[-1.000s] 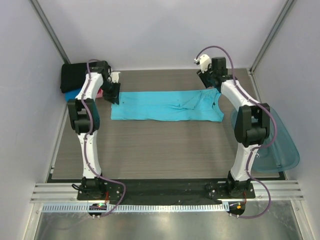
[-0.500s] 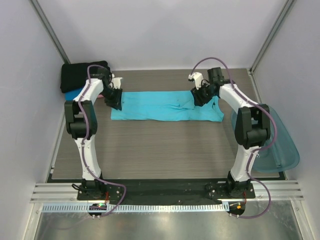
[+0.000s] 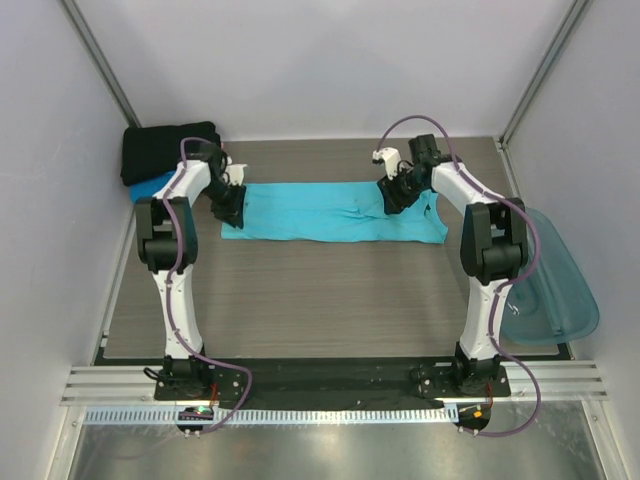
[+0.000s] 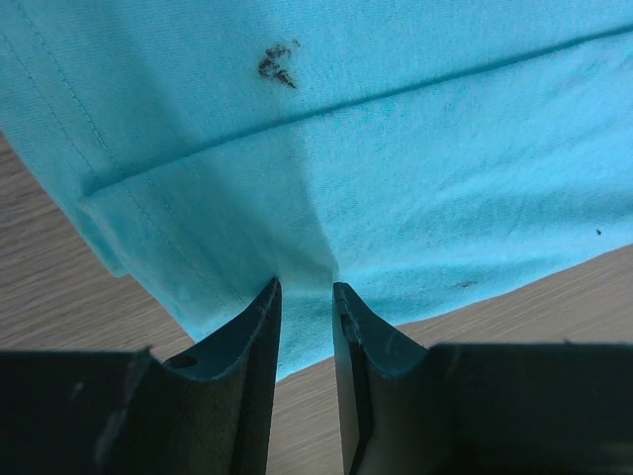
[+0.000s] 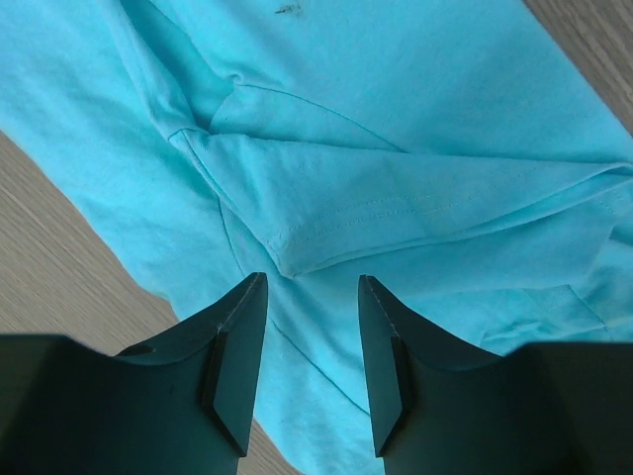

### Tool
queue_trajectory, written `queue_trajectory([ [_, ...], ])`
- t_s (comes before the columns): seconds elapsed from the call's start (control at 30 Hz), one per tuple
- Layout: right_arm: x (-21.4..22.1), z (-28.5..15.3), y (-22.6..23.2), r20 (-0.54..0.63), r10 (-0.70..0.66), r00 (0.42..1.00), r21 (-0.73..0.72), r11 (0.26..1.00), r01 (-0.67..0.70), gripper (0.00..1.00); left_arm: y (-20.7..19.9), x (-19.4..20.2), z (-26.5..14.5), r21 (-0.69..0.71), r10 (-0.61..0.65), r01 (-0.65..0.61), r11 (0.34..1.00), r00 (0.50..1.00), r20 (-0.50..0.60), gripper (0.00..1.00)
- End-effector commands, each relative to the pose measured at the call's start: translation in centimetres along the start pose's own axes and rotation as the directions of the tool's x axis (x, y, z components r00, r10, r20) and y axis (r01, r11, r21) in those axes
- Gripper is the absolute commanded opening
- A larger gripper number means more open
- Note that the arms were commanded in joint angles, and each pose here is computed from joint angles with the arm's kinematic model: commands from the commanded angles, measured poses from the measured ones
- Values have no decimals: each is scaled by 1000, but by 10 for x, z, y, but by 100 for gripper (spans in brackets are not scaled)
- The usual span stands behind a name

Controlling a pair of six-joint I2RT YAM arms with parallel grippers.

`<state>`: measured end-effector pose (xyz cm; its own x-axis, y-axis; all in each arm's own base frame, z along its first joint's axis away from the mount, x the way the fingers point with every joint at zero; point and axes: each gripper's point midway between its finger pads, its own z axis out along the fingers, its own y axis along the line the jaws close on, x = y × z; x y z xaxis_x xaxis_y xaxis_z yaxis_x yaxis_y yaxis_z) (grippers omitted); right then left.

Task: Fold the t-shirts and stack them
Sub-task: Fold the tshirt

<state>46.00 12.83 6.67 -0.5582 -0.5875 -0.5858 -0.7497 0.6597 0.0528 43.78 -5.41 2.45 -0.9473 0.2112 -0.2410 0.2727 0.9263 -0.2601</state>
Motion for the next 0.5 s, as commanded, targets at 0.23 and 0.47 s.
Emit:
queue_trajectory([
  [0.23,-15,9,1,20,-27,999,-19,999,27,46,12,-8,6,-29,4,-4,1000,1000,14,29],
  [0.47,-16,15,2,16,-23,1000,-32,999,24,18,14,-7,5,-45,3,-3,999,1000,14,29],
])
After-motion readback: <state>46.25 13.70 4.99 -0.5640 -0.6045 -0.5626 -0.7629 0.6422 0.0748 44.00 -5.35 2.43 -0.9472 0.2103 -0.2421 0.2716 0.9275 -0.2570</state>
